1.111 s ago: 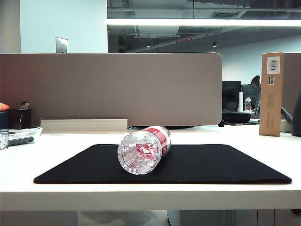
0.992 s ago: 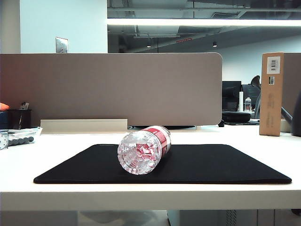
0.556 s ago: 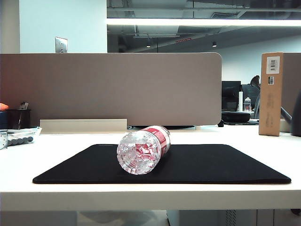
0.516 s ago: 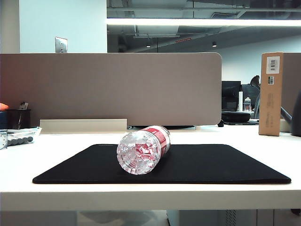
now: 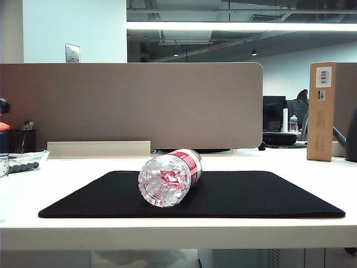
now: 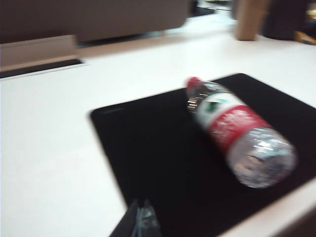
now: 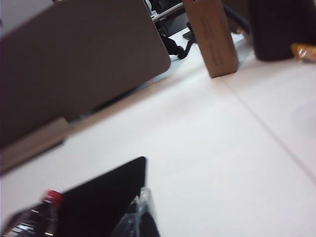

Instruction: Stand the plastic bottle up on the black mouse pad.

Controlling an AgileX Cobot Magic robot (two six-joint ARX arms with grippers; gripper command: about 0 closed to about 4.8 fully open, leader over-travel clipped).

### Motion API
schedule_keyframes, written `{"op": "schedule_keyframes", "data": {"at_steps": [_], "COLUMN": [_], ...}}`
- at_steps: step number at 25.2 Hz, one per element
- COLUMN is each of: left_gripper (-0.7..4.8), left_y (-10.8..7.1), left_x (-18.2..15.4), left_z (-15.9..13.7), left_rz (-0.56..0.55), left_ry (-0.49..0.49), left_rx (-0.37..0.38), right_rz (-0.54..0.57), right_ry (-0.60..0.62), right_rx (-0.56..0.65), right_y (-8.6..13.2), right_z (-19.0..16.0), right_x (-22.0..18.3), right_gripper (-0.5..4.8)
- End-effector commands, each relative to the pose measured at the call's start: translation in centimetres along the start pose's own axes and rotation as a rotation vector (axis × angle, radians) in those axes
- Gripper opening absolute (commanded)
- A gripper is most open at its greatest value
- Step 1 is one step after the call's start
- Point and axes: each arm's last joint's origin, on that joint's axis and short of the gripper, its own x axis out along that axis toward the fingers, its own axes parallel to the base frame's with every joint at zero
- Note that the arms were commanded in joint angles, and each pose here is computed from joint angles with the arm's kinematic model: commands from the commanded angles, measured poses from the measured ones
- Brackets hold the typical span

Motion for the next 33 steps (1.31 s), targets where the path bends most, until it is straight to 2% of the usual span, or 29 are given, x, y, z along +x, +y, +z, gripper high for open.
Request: {"op": "schedule_keyframes", "data": {"at_steps": [1,5,6,8,11,14,17,21,23,24,26,30,33], "left_gripper": [-0.04,-0.04,-0.04,-0.04,-0.04,-0.04,-0.04,-0.04,-0.04,-0.04,-0.04,-0.04,-0.04], "left_y": [-0.7,-1.4,-1.4,-1.5,-1.5,-1.5,-1.5,-1.5,-1.5,-1.5,-1.5,-1.5,-1.5], "left_x": [0.0,-0.1,-0.1,-0.1,-0.1,-0.1,-0.1,-0.1,-0.1,-0.1,-0.1,0.0,0.0], "left_z": [0.2,0.2,0.2,0.2,0.2,0.2,0.2,0.2,0.2,0.2,0.2,0.1,0.1], "left_rz": [-0.073,-0.132,-0.138,-0.142,-0.141,-0.142,-0.142,-0.142,-0.142,-0.142,-0.141,-0.143,-0.14], "left_ry": [-0.014,-0.014,-0.013,-0.011,-0.008,-0.008,-0.008,-0.008,-0.008,-0.008,-0.01,0.006,0.009], "left_rx": [0.011,0.017,0.017,0.018,0.018,0.018,0.018,0.018,0.018,0.018,0.018,0.018,0.018], "right_rz": [0.091,0.323,0.344,0.343,0.301,0.3,0.273,0.248,0.259,0.284,0.306,0.305,0.264], "right_ry": [-0.044,-0.11,-0.11,-0.096,0.0,0.078,0.25,0.492,0.593,0.659,0.716,0.828,0.918], "right_rx": [0.178,0.29,0.322,0.354,0.36,0.276,0.28,0.345,0.346,0.328,0.307,0.27,0.189], "right_y": [0.5,2.0,2.3,2.9,4.6,5.5,6.4,7.8,9.1,10.7,12.3,16.1,18.9], "right_z": [0.6,2.4,2.8,3.9,6.6,7.9,9.1,10.1,10.1,9.7,9.1,7.0,4.9], "right_x": [0.0,-0.5,-0.6,-1.0,-1.5,-0.6,2.2,6.8,9.5,11.7,13.8,18.5,21.5], "right_gripper": [-0.05,-0.06,-0.06,-0.06,-0.06,-0.04,1.24,1.36,1.89,2.34,2.74,2.84,2.84]}}
